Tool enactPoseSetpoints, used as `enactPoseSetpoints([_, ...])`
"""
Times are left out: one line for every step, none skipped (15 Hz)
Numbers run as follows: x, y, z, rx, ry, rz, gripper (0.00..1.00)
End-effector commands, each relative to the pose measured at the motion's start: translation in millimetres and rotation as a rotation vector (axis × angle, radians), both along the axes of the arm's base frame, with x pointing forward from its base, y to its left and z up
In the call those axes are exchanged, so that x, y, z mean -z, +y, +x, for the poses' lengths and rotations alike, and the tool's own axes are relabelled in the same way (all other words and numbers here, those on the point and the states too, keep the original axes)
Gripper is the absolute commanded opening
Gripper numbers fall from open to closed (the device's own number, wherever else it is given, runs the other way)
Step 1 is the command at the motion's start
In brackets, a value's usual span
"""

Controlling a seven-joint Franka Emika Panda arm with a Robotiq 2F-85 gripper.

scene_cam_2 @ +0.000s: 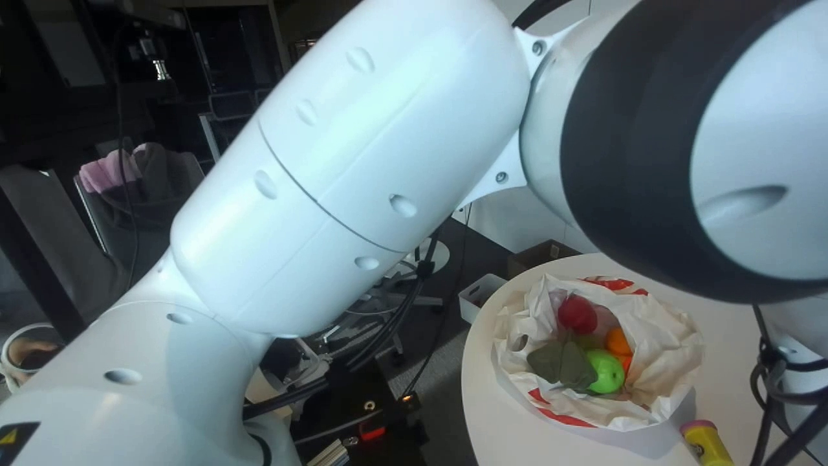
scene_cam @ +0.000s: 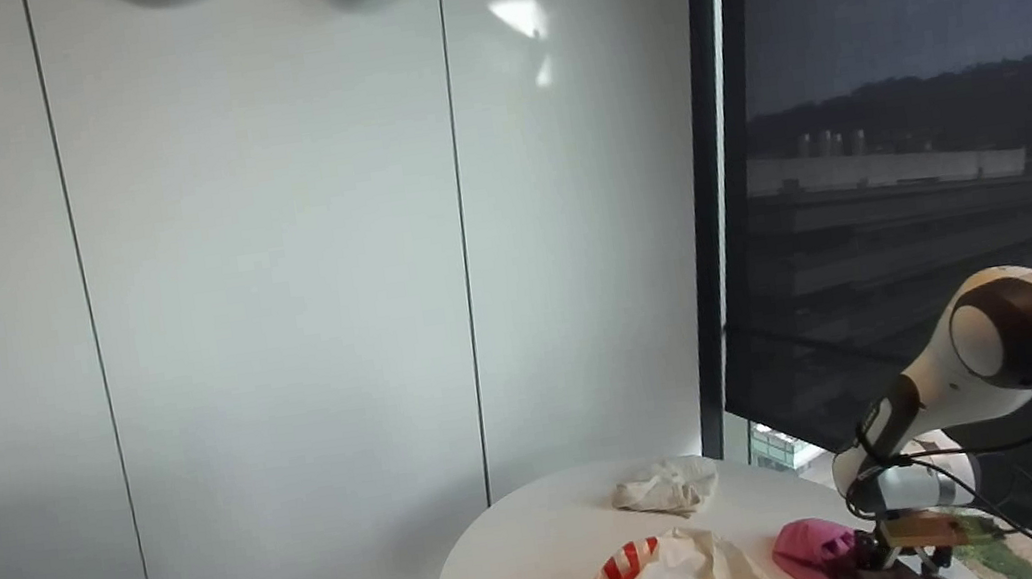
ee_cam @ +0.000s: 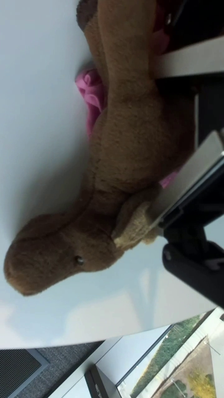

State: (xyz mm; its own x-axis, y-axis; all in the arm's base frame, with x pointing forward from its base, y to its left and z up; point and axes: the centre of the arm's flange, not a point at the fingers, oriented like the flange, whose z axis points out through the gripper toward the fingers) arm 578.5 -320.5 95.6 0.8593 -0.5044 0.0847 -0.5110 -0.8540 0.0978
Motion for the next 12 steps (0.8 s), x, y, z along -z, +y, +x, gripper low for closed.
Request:
enactPoseSetpoints([-3,-6,11,-0.01,0.014,0.024,0.44])
enactPoseSetpoints([-7,-4,11,-0.015,0.017,0.029,0.37])
enactPoseSetpoints([-13,-3,9,-0.028,0.03,0.029,0.3])
enactPoseSetpoints([-19,-2,7,-0.038,0.045,0.029,0.22])
enactPoseSetpoints([-25,-1,5,-0.048,0.053,0.034,0.16])
enactPoseSetpoints([-35,1,1,-0.065,0.058,0.039,0.09])
enactPoseSetpoints([-46,3,-2,-0.075,0.051,0.027,0.09])
enactPoseSetpoints([-57,6,-5,-0.088,0.038,0.024,0.08])
enactPoseSetpoints([-73,11,-10,-0.105,0.01,0.007,0.11])
enactPoseSetpoints([-88,16,-13,-0.125,-0.023,-0.006,0.09])
enactPoseSetpoints([-100,22,-16,-0.147,-0.049,-0.012,0.09])
enactPoseSetpoints([-113,30,-19,-0.178,-0.076,-0.014,0.1])
